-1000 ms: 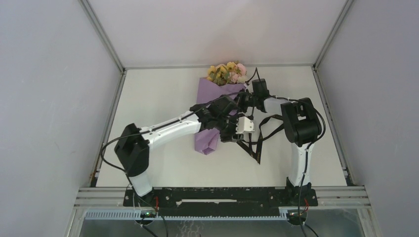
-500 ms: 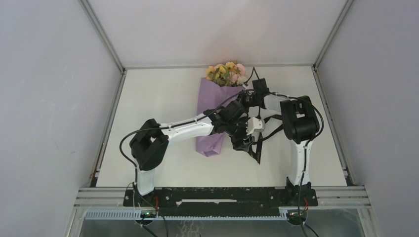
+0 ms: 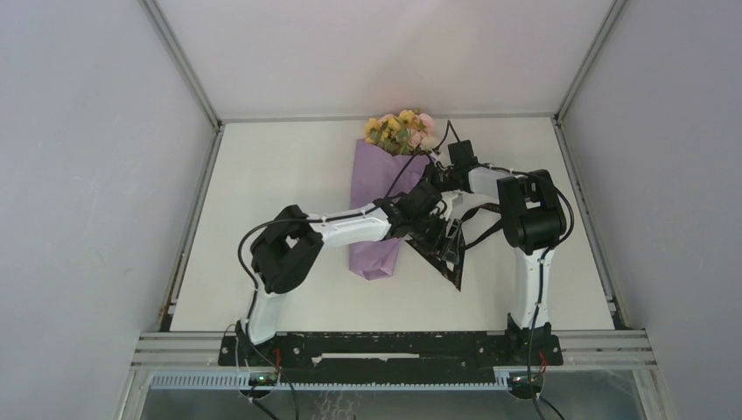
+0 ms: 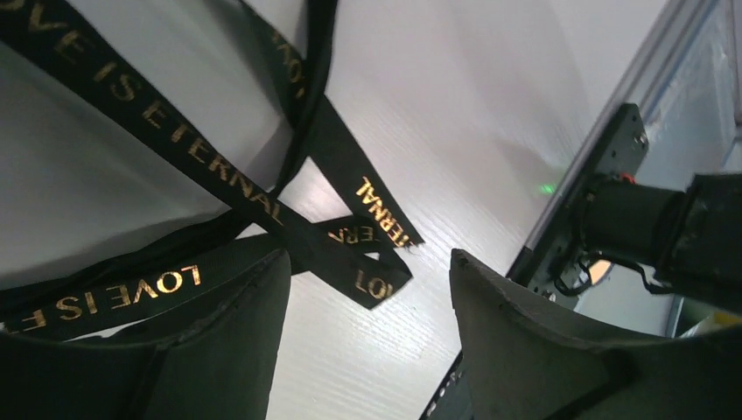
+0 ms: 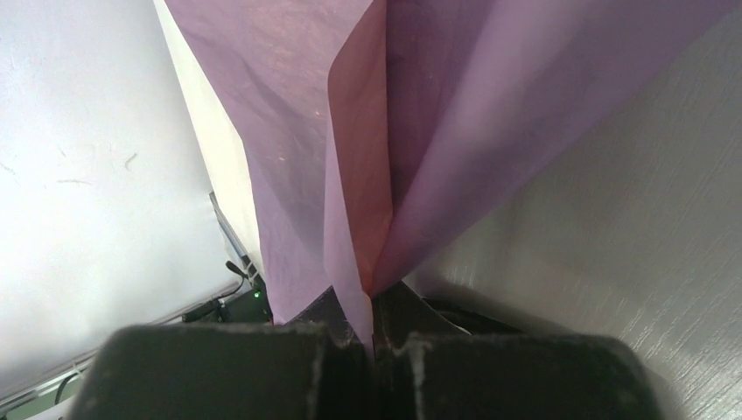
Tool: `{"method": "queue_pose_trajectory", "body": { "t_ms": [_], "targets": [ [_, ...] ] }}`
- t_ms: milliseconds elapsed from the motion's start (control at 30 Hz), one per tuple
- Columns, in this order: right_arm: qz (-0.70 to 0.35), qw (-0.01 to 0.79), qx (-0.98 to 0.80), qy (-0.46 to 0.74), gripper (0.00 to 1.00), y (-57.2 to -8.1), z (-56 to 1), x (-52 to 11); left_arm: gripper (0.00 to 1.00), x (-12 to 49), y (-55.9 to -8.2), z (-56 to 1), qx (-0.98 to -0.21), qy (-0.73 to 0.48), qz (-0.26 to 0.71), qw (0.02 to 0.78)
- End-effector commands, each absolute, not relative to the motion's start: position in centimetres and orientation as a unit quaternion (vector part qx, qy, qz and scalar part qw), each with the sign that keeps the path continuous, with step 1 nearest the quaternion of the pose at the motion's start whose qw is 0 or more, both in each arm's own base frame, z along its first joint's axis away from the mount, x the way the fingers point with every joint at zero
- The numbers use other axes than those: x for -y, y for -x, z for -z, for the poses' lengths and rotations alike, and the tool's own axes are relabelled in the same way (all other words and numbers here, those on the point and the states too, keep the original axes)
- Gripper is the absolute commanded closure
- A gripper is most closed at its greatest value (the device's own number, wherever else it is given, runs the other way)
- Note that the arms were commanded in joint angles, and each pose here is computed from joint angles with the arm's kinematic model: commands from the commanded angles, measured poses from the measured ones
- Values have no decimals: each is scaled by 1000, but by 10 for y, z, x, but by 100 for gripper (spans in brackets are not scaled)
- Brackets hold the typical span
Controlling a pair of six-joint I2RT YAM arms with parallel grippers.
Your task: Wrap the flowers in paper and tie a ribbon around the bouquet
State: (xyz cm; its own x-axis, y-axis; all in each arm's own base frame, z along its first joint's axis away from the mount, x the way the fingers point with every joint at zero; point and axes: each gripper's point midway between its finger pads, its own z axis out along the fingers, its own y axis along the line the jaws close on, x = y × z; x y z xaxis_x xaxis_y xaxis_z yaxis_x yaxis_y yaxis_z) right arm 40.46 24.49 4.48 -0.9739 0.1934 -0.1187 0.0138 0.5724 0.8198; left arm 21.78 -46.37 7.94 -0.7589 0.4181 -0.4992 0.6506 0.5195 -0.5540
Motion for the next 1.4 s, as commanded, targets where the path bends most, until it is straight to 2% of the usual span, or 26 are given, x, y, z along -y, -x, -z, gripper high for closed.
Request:
{"method": "queue_pose_trajectory", "body": {
  "t_ms": [0,167,267,400,467,533,667,800,900,1033,1167,1367],
  "targets": [
    [-459,124,-879,-39,100,-415,-58,-245,30,474,-225,-72,-881,-258,372,140],
    [-456,127,-880,-36,100,-414,-62,-245,35,475,-231,-57,-891,-248,354,141],
    [-455,127,-881,-33,100,-412,-64,-245,44,476,-233,-58,-891,-249,352,144],
    [-455,128,-881,-32,100,-411,-66,-245,81,471,-221,-71,-882,-264,368,129],
    [-454,131,-881,-33,100,-412,-68,-244,93,462,-211,-80,-876,-287,366,126],
    [-451,130,-882,-35,100,-412,-69,-244,100,445,-203,-86,-865,-336,350,131],
    [-448,126,-884,-41,100,-410,-74,-244,100,402,-179,-87,-823,-465,303,121],
    [-455,125,-881,-44,100,-408,-85,-247,100,338,-124,-78,-726,-652,210,56],
    [-457,124,-879,-51,100,-408,-89,-247,100,290,-85,-69,-657,-732,179,7],
    [-448,125,-883,-57,100,-407,-92,-243,100,229,-59,-62,-628,-761,155,-53],
    [-450,128,-882,-58,100,-406,-100,-242,100,186,-56,-57,-625,-768,122,-70],
    [-447,132,-883,-56,100,-403,-108,-238,100,133,-80,-46,-691,-714,90,-68]
  ]
}}
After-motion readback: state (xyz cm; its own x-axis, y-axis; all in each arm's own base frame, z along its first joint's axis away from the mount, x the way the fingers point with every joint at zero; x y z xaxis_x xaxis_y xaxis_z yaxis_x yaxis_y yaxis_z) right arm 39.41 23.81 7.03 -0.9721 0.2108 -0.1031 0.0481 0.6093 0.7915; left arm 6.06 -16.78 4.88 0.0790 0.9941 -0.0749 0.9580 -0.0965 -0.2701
